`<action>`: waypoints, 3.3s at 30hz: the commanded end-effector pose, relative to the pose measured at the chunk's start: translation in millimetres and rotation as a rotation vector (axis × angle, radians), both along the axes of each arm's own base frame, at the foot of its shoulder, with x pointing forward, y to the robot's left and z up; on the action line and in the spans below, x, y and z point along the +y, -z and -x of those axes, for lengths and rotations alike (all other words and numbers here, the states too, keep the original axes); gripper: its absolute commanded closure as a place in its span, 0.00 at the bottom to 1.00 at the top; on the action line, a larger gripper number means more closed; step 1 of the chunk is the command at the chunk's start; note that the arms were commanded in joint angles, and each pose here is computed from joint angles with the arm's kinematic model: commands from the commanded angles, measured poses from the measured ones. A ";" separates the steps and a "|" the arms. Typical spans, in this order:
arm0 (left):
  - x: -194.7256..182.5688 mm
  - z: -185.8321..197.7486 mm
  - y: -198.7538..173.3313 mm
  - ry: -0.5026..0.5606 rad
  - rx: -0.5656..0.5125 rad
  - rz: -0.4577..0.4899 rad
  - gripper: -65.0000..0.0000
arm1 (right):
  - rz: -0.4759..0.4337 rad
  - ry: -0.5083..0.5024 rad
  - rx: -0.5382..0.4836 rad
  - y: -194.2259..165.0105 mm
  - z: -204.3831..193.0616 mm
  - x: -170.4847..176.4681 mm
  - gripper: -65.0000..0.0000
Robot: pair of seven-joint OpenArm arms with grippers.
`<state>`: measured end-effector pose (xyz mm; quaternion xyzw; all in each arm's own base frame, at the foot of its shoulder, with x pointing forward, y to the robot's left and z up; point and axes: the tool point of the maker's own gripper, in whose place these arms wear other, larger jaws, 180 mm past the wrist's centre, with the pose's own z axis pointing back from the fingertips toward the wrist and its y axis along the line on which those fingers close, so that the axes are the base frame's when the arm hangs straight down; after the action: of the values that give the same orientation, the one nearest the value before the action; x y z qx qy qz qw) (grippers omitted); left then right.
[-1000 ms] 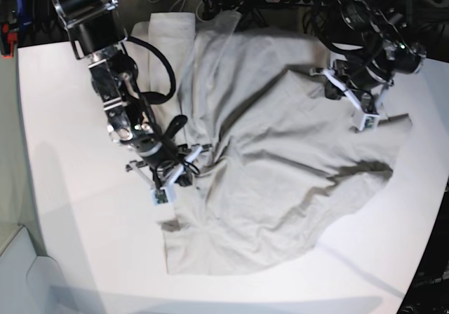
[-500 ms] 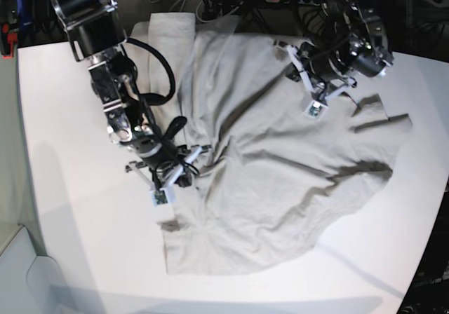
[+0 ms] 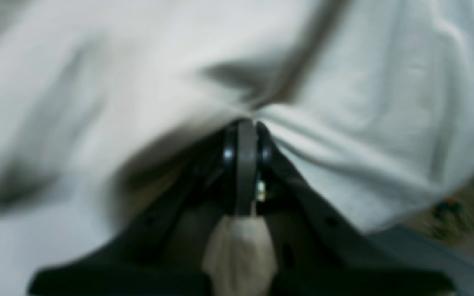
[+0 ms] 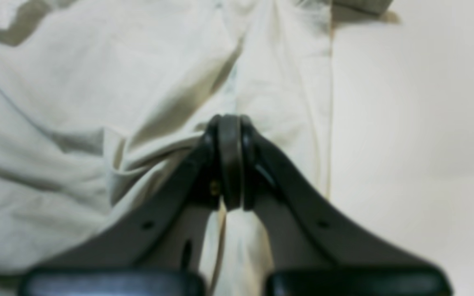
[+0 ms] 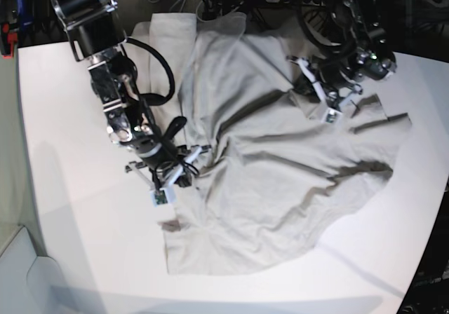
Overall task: Layout the t-shirt on the table in an organized manner, then fold the t-shirt properly
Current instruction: 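Grasp the shirt fabric with the left gripper near the right gripper, then pull the shirt apart with both grippers to spread it, then grasp the shirt body with the left gripper near its middle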
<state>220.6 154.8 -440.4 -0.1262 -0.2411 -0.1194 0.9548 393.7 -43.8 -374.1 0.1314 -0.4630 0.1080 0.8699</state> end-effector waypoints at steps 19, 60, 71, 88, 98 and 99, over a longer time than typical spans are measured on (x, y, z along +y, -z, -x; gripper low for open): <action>186.1 4.6 -42.0 -0.296 0.051 -0.371 1.00 | -0.057 -0.022 -0.080 -32.4 -23.9 25.7 0.99; 27.1 -24.6 -73.0 -0.144 -0.096 -0.194 1.00 | 0.297 0.579 0.276 69.2 -46.7 -259.8 0.99; -123.1 -4.7 -64.1 0.351 -0.092 -0.094 1.00 | 0.292 0.581 0.253 63.4 -46.5 -263.5 0.99; -140.0 11.9 10.2 0.597 0.139 -0.317 1.00 | 0.276 0.565 0.255 66.1 -49.0 -250.1 0.99; 26.3 -15.3 9.6 0.335 0.226 -0.583 1.00 | 0.278 0.566 0.261 67.2 -47.6 -251.0 0.99; 39.1 -19.6 5.9 0.297 0.218 -0.589 1.00 | 0.278 0.565 0.275 68.8 -45.7 -250.7 0.99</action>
<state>263.5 168.5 -437.8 0.0645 -0.1406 -0.3081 0.9387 449.9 -296.3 -432.2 -0.1201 -0.3776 -0.0858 0.9141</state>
